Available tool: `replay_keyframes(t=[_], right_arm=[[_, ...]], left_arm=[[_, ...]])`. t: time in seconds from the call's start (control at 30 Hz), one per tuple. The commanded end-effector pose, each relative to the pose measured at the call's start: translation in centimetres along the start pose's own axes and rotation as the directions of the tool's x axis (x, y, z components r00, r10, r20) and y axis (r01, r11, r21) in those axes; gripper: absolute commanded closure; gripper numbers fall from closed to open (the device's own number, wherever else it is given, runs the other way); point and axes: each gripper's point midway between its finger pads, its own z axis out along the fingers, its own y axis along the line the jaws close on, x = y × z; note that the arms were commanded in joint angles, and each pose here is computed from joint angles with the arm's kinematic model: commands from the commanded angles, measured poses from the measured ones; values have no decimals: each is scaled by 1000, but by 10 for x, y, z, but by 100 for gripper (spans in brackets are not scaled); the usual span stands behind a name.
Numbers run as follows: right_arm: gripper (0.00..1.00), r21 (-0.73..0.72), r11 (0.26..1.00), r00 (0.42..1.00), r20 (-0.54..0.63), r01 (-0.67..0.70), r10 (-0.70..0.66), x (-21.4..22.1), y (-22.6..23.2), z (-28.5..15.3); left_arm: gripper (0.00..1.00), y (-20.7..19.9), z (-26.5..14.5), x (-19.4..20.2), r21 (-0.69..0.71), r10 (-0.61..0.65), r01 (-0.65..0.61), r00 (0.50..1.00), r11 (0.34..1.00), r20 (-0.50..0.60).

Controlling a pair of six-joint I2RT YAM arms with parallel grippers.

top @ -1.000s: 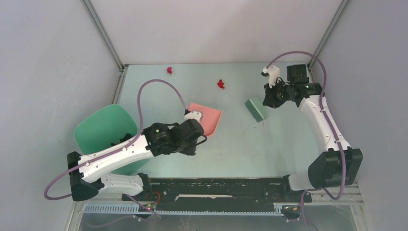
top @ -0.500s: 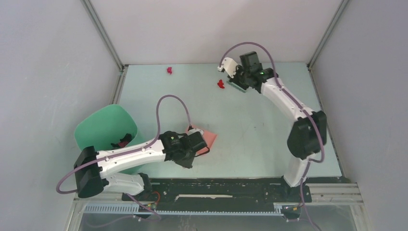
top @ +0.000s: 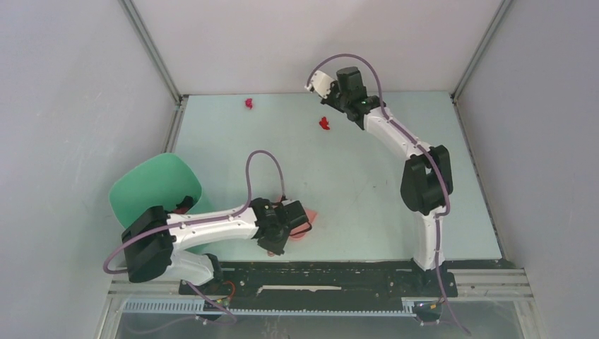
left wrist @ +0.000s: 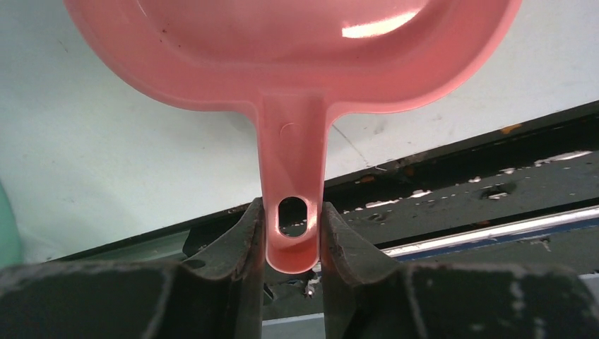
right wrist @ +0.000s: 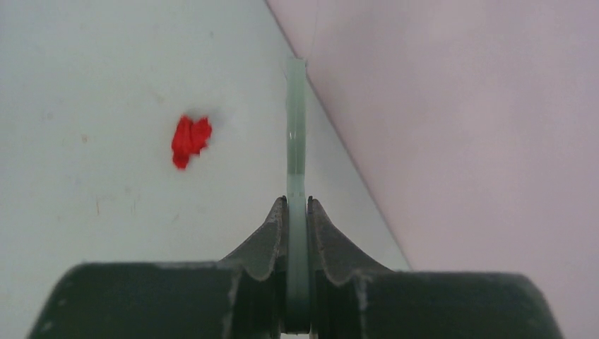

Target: Sweep away the paper scraps from the table

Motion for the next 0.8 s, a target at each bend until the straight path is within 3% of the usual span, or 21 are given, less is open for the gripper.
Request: replay_keyframes(t=[0.0,0.13,0.23,0.3,0.43,0.5,0.63,0.77], right_arm=[[100,125,981,942,285,149,-179,-83,-11,15],[100,266,919,807,447,293,-386,-124,12,35],[100,365,840,663,517,402,-542,-147,36,54],[100,409,802,597,536,435,-597,-159,49,71],[100,481,782,540,567,396,-622,-191,52,98],[100,528,763,483,591,373,-646,-202,57,106],[100,554,728,377,624,404,-684,-194,87,128],[100,520,718,336,647,463,-685,-178,118,143]], left_arm=[[100,-1,3,4,40,-63,62,998,997,25],[100,0,5,8,51,-84,82,996,995,31],[100,-2,6,9,63,-101,99,994,993,32],[100,-2,5,9,71,-110,107,993,992,38],[100,-3,1,5,89,-112,106,991,990,67],[100,-4,0,5,104,-98,91,993,990,70],[100,-4,0,10,110,-78,71,995,991,57],[100,-6,-3,8,121,-68,60,996,991,59]])
